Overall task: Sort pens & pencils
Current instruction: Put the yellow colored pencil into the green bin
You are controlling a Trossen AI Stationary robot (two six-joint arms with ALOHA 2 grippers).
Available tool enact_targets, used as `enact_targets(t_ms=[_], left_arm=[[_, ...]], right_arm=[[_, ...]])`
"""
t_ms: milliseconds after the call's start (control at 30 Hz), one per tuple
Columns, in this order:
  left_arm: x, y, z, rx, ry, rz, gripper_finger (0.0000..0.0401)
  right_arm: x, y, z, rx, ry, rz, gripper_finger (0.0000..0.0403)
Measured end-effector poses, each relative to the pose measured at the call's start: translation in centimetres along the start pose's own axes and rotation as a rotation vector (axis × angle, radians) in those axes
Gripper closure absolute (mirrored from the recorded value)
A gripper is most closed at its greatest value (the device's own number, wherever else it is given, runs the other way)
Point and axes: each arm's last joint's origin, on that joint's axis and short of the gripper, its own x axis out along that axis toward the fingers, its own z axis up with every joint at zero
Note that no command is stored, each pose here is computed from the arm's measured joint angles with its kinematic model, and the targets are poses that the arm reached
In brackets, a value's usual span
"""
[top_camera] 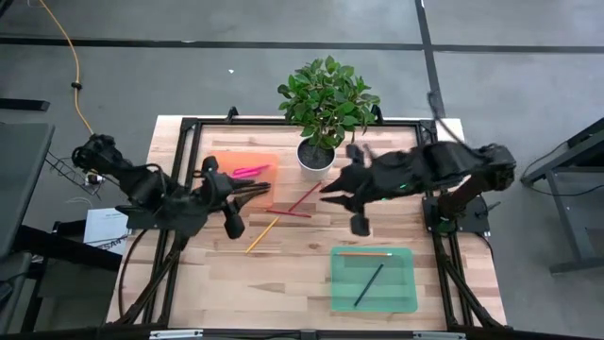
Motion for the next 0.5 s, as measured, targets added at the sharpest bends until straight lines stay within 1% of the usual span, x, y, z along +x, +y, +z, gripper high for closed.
enact_targets(t_ms=[100,233,333,500], left_arm=[[-0.3,-1.0,-0.7,-0.051,-0.001,0.003,0.0286],[-0.9,-2.4,-2.6,-0.075,0.021,0.038,0.0286],[-1.4,-3.2,-4.7,-0.108,0.075,0.074,0.0286],[-2.4,-4.4,-8.1,-0.150,0.168,0.147,0.0286]], right_arm=[[2.1,0.2,-0.5,-0.033,0.070,0.034,0.0336],[4.5,-0.1,-1.1,-0.064,0.135,0.071,0.0336],[5.4,-0.4,-1.3,-0.078,0.155,0.064,0.0336],[5.6,-1.3,-1.2,-0.050,0.156,0.073,0.0336]])
